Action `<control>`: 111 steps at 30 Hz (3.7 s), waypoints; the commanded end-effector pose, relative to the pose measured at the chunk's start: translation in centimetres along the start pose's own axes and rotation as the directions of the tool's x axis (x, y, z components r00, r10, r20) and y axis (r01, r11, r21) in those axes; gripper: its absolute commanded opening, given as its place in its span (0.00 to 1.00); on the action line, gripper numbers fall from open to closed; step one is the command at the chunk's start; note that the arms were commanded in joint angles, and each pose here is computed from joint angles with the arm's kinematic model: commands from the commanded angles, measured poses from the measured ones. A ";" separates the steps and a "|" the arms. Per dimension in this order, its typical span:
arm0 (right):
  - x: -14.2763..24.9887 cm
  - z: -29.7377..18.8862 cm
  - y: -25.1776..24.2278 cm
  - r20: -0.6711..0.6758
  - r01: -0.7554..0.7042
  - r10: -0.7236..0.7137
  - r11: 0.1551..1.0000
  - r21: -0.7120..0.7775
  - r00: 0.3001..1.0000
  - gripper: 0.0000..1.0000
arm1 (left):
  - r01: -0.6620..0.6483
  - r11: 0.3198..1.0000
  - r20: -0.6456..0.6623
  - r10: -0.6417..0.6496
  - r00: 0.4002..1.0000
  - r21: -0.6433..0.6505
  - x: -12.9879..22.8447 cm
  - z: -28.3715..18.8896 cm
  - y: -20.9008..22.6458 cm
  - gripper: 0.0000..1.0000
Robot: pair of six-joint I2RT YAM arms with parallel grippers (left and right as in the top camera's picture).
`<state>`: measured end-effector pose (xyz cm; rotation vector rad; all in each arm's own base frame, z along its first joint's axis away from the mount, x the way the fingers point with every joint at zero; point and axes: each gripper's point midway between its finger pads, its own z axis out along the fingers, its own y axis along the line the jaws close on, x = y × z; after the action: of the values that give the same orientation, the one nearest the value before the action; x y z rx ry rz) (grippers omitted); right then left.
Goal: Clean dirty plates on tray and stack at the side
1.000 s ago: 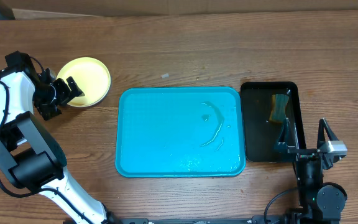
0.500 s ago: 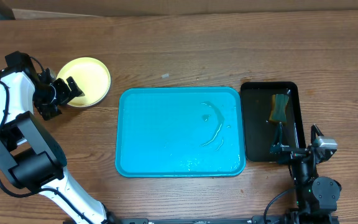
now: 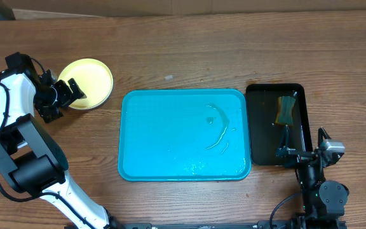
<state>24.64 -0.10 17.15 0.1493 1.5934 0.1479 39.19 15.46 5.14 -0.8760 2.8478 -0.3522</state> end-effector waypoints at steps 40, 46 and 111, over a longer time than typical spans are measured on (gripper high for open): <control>0.2 0.0 0.0 0.004 0.006 -0.006 1.000 0.000 1.000 1.00 | -0.404 0.913 0.493 0.328 0.806 0.052 5.0 -20.7 -14.8 1.00; 0.2 0.0 0.0 0.004 0.007 -0.007 1.000 0.000 1.000 1.00 | -0.502 0.864 0.680 0.341 0.650 0.046 10.2 -29.4 -16.5 1.00; 0.2 0.0 0.0 0.004 0.006 -0.006 1.000 0.000 1.000 1.00 | -0.627 0.774 0.996 -0.050 0.079 0.089 20.2 -16.6 -9.1 1.00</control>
<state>24.64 -0.10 17.16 0.1466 1.5932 0.1453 23.94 -0.59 23.17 -0.0998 1.3757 -0.2768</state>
